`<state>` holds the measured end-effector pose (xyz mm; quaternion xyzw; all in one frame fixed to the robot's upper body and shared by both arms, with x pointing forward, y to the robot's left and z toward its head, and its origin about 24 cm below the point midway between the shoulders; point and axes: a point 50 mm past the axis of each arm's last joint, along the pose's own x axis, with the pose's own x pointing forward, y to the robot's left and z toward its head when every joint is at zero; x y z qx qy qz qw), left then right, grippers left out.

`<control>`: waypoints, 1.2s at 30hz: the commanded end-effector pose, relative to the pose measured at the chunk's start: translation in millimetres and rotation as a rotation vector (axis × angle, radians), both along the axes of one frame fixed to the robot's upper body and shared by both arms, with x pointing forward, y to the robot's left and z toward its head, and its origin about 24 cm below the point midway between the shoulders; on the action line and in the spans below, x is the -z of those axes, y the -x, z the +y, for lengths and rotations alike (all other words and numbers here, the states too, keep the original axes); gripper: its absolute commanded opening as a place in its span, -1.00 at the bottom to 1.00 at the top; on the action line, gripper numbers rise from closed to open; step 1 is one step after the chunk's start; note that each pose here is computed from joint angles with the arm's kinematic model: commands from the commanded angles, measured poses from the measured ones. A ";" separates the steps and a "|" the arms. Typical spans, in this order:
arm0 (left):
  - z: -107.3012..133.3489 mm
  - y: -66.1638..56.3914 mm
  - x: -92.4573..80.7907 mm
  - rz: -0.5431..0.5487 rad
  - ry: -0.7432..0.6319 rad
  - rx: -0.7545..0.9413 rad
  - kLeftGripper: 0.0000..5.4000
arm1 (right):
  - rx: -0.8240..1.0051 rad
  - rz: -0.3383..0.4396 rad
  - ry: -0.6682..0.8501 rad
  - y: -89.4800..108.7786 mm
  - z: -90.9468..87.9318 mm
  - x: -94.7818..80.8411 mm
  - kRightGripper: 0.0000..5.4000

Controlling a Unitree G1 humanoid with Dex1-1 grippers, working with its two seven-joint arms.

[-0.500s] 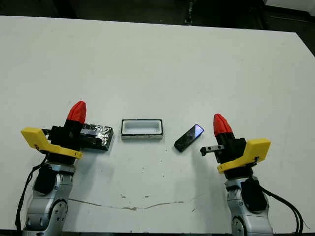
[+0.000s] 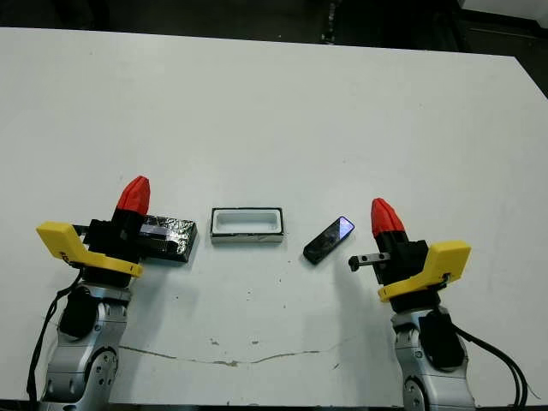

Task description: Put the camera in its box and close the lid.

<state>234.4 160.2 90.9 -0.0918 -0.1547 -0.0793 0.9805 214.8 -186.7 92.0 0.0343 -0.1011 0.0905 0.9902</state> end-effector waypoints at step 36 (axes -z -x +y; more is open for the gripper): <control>4.2 6.1 -14.3 -0.048 -0.133 0.011 1.00 | -0.975 0.265 1.596 -84.6 2.2 -127.8 0.85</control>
